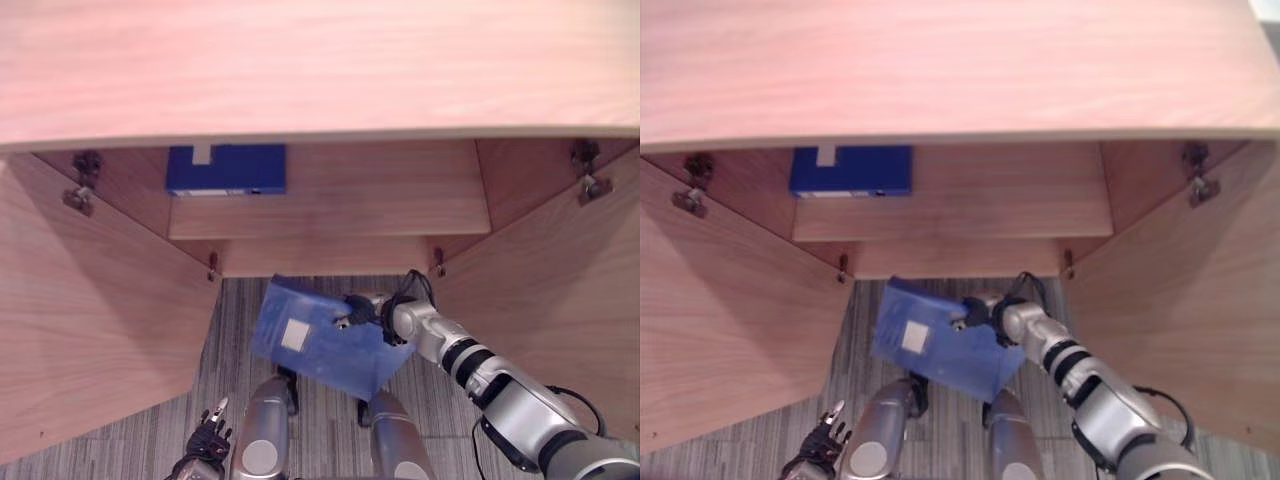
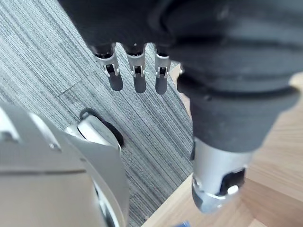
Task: Walk over to the cabinet, pick up the folder, carry it to the office cabinet, place the folder inside the office cabinet, then close the office cabinet door
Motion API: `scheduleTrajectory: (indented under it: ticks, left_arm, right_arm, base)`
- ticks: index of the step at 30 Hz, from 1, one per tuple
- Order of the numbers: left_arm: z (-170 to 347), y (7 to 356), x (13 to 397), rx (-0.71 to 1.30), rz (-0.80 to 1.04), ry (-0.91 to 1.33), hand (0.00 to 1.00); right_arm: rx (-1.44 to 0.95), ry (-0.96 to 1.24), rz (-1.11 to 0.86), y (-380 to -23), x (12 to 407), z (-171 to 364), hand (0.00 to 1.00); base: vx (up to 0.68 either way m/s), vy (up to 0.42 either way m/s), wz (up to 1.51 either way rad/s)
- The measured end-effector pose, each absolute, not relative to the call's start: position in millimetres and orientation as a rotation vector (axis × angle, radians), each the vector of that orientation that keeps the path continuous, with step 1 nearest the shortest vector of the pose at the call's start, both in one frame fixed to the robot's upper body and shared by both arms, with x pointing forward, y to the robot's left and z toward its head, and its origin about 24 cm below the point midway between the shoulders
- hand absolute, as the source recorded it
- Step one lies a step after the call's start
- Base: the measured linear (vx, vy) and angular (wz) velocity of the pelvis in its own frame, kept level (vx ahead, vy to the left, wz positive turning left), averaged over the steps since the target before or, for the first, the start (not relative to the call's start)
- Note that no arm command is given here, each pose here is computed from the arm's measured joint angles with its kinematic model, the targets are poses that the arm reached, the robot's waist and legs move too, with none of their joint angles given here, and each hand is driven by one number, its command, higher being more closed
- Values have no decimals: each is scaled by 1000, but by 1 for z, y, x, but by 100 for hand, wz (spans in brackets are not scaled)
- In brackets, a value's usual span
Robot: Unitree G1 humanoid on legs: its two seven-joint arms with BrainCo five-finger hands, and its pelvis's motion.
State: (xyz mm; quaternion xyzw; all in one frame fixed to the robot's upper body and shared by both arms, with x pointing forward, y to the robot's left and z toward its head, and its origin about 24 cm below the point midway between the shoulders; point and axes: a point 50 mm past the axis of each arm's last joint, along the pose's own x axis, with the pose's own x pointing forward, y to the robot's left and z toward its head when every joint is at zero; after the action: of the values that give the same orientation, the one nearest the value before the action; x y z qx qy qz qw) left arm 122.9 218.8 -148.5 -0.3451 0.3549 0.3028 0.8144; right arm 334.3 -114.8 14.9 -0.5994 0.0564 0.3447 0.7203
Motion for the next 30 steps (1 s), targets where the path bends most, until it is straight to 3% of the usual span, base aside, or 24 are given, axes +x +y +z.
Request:
scheduleTrajectory:
  ticks: [2, 5, 9, 15, 23, 30]
  left_arm:
    - [-148, 216, 126, -748, 641, 749, 0]
    - [-143, 217, 135, -751, 625, 708, 0]
    - [-137, 217, 143, -784, 629, 652, 0]
    - [-133, 215, 149, -843, 644, 604, 0]
    - [-127, 214, 160, -855, 628, 563, 0]
    - [-122, 211, 173, -853, 626, 555, 0]
  right_arm:
    - [-1274, 127, 685, -123, 341, 24, 100]
    - [-981, 114, 526, -139, 348, 45, 100]
    - [-272, -73, 280, -157, 353, 96, 100]
    - [378, -303, 128, -187, 353, 144, 100]
    - [713, -408, 70, -203, 353, 164, 100]
    - [1057, -379, -31, -197, 394, 211, 100]
  base:
    - [-139, -39, -1]
    - [-99, -37, 2]
    - [-85, -8, -2]
    - [-10, 3, 2]
    - [54, 9, 9]
    - [-15, 4, 17]
